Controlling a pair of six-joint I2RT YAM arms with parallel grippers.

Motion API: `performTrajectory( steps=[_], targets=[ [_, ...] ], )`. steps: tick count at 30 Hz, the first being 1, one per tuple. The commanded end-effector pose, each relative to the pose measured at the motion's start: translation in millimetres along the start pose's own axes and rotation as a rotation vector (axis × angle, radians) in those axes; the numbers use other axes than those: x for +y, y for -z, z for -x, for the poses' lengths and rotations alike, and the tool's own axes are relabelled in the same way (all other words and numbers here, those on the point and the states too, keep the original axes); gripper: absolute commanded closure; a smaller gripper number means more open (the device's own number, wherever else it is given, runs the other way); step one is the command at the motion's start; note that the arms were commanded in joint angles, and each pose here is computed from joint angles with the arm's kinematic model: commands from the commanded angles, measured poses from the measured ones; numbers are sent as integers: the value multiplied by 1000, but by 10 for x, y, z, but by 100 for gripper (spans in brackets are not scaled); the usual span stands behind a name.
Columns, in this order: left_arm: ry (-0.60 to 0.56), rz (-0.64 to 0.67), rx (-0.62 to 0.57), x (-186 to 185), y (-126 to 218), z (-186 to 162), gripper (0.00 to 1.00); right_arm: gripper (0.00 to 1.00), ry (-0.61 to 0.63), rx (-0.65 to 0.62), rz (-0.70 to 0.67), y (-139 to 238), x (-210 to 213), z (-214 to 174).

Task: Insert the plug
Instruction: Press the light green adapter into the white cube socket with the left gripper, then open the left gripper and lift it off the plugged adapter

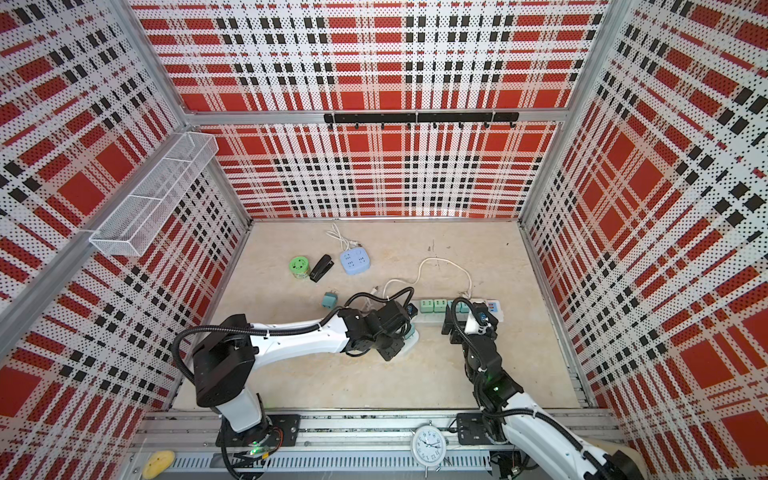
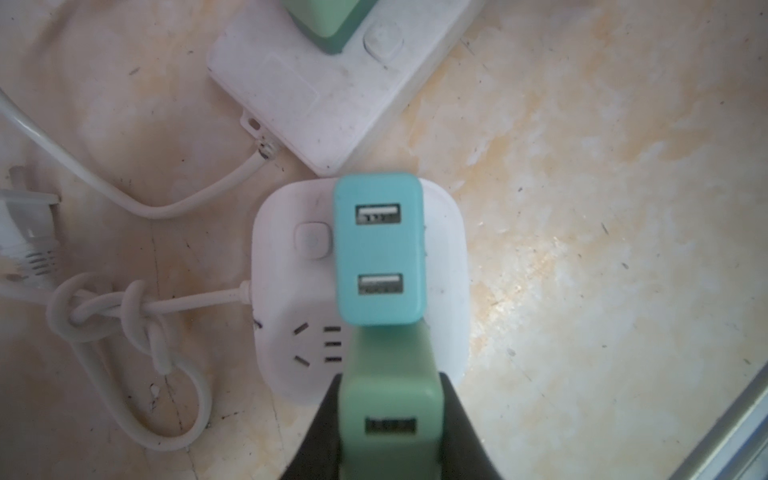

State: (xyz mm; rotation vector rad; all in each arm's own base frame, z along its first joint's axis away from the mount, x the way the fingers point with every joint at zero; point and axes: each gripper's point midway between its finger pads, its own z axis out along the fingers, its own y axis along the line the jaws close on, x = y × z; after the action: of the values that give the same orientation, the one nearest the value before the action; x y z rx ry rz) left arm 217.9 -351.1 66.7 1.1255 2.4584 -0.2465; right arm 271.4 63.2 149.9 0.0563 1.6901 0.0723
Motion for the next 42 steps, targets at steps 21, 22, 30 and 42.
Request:
performTrajectory(
  steps=[21, 22, 30, 42],
  targets=[
    [58, 54, 356, 681, -453, -532, 100, 0, -42, -65, 12, -17, 43, 237],
    [50, 70, 350, 696, -460, -533, 100, 0, -40, -64, 12, -18, 43, 233],
    [8, 114, 341, 715, -465, -458, 95, 0, -35, -57, 14, -40, 61, 224],
    [-1, 276, 42, 987, 645, 371, 9, 0, -35, -58, 13, -37, 57, 228]
  ],
)
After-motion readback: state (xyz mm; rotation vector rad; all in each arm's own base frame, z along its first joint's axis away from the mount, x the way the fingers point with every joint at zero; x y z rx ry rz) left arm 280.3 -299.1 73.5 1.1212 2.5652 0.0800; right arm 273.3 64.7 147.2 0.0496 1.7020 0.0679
